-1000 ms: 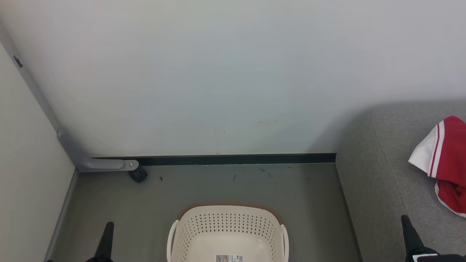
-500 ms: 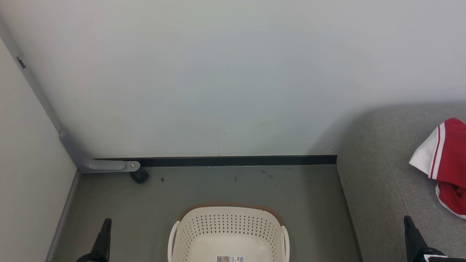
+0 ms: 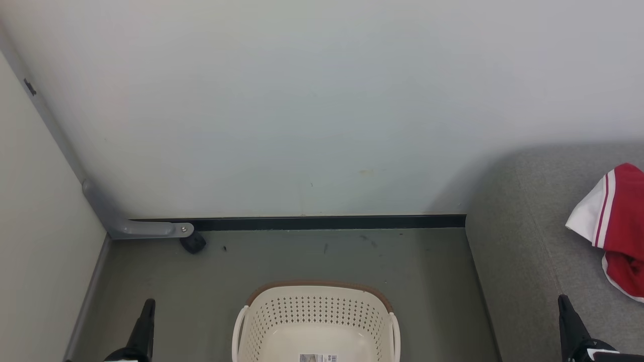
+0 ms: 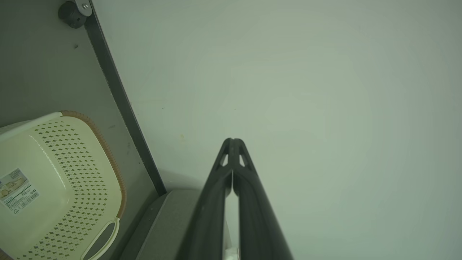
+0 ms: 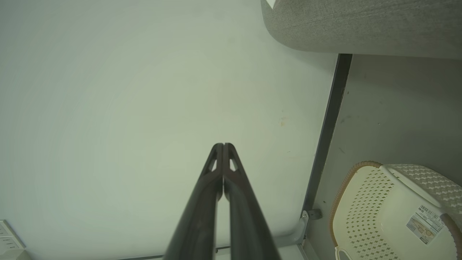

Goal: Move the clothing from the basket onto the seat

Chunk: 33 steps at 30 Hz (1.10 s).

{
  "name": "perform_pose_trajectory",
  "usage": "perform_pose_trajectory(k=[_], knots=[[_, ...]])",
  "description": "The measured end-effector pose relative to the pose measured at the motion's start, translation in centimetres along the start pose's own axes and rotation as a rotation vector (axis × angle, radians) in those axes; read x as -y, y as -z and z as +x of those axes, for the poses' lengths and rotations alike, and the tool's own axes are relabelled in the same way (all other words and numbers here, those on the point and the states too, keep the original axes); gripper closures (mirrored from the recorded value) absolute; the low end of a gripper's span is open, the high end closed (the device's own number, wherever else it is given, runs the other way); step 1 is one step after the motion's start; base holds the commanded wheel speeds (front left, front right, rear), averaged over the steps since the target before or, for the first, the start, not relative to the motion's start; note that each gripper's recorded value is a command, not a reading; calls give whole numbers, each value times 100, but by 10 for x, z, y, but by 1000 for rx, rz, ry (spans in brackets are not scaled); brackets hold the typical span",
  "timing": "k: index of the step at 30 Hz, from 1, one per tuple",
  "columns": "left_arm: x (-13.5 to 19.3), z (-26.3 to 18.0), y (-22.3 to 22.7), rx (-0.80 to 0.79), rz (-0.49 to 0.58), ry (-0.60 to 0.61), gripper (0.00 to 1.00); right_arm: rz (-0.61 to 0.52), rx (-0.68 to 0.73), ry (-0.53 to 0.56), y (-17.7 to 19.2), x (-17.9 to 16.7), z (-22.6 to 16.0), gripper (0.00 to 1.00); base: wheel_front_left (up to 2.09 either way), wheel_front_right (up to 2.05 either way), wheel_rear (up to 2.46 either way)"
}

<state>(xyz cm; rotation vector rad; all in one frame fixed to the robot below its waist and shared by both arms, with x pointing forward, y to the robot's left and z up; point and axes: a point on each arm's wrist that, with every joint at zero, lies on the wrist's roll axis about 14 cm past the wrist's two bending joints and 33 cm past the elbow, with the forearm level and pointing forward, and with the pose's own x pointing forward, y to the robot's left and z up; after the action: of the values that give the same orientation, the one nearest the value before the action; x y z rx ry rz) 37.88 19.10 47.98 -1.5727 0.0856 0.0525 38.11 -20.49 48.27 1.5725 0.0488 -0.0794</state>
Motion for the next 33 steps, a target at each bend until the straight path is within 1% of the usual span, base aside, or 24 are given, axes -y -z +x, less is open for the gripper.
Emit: perform_pose_trajectory(k=[33], knots=[[0, 0, 0, 0, 0, -1, 100, 0, 0, -2, 0, 0, 0, 100, 0, 0, 0]])
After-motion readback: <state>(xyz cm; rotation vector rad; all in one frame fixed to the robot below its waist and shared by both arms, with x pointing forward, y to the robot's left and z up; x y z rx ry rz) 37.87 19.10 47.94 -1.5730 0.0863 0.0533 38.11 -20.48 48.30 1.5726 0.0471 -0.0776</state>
